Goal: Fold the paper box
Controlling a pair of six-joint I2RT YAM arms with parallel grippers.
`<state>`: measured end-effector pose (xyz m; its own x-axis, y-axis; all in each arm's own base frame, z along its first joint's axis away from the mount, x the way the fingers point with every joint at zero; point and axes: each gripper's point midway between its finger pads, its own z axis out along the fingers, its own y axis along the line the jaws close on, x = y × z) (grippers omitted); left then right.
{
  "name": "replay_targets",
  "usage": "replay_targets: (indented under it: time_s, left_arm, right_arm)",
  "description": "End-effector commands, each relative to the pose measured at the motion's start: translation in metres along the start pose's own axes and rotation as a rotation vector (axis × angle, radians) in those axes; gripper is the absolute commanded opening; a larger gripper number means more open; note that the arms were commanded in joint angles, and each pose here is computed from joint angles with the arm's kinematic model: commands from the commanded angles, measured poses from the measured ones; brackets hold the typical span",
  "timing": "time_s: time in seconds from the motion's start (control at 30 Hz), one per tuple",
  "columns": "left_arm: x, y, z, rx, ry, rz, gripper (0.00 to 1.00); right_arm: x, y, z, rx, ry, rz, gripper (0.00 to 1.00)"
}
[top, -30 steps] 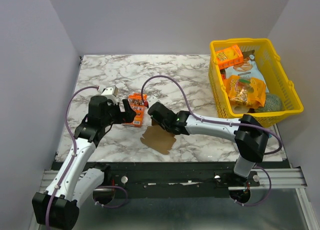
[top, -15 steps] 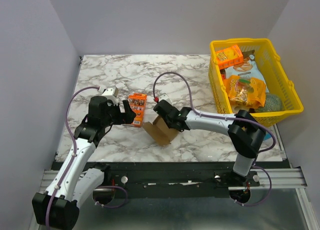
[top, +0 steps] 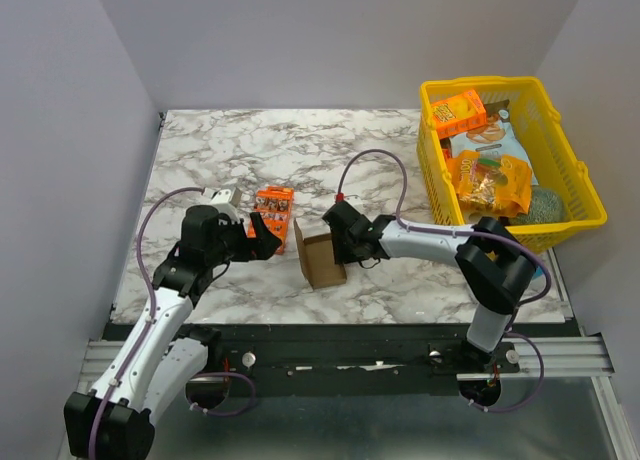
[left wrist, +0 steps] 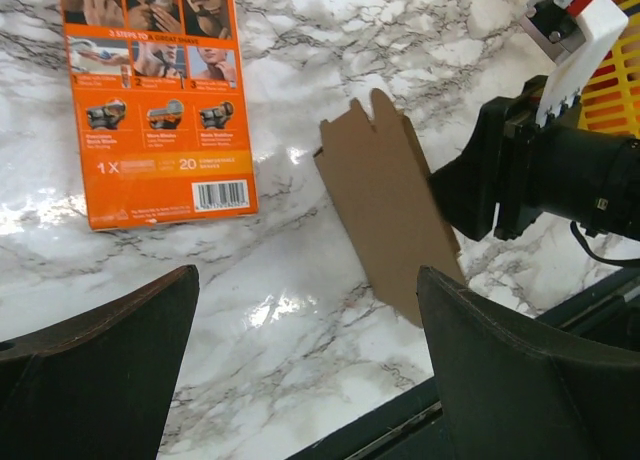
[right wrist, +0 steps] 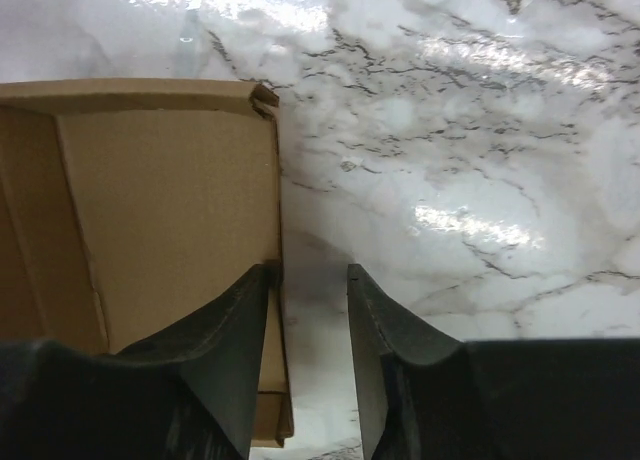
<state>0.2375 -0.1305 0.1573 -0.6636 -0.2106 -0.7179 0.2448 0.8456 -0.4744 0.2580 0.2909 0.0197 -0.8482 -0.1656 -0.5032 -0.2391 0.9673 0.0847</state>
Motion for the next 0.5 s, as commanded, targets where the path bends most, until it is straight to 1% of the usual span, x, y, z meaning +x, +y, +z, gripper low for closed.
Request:
replay_targets:
  time_s: [0.0, 0.07, 0.1, 0.17, 0.2, 0.23, 0.33, 0.43, 0.47]
  left_arm:
    - [0.007, -0.013, 0.004, 0.064, -0.031, -0.088, 0.99]
    - [0.007, -0.009, 0.006, 0.043, -0.047, -0.097, 0.99]
    - [0.009, -0.001, 0.009, 0.002, -0.056, -0.111, 0.99]
    - [0.010, 0.004, 0.011, -0.017, -0.066, -0.126, 0.99]
    - [0.015, 0.008, 0.014, -0.033, -0.063, -0.135, 0.99]
    - [0.014, 0.012, 0.016, -0.051, -0.080, -0.146, 0.99]
    - [0.022, 0.024, 0.023, -0.092, -0.077, -0.159, 0.99]
    - [0.032, 0.029, 0.034, -0.115, -0.033, -0.154, 0.99]
    - [0.035, 0.030, 0.037, -0.122, -0.023, -0.140, 0.99]
  right_arm:
    - [0.022, 0.018, -0.002, -0.119, 0.096, 0.140, 0.53]
    - [0.019, 0.015, -0.005, -0.122, 0.084, 0.150, 0.57]
    - [0.013, 0.015, -0.013, -0.133, 0.060, 0.155, 0.62]
    - [0.008, 0.014, -0.022, -0.151, 0.033, 0.154, 0.65]
    - [0.005, 0.014, -0.028, -0.160, 0.021, 0.152, 0.69]
    - [-0.002, 0.015, -0.039, -0.184, -0.009, 0.148, 0.70]
    - [-0.010, 0.010, -0.053, -0.199, -0.042, 0.156, 0.72]
    - [-0.008, -0.011, -0.049, -0.140, -0.050, 0.182, 0.72]
    - [-0.004, -0.022, -0.047, -0.094, -0.049, 0.178, 0.71]
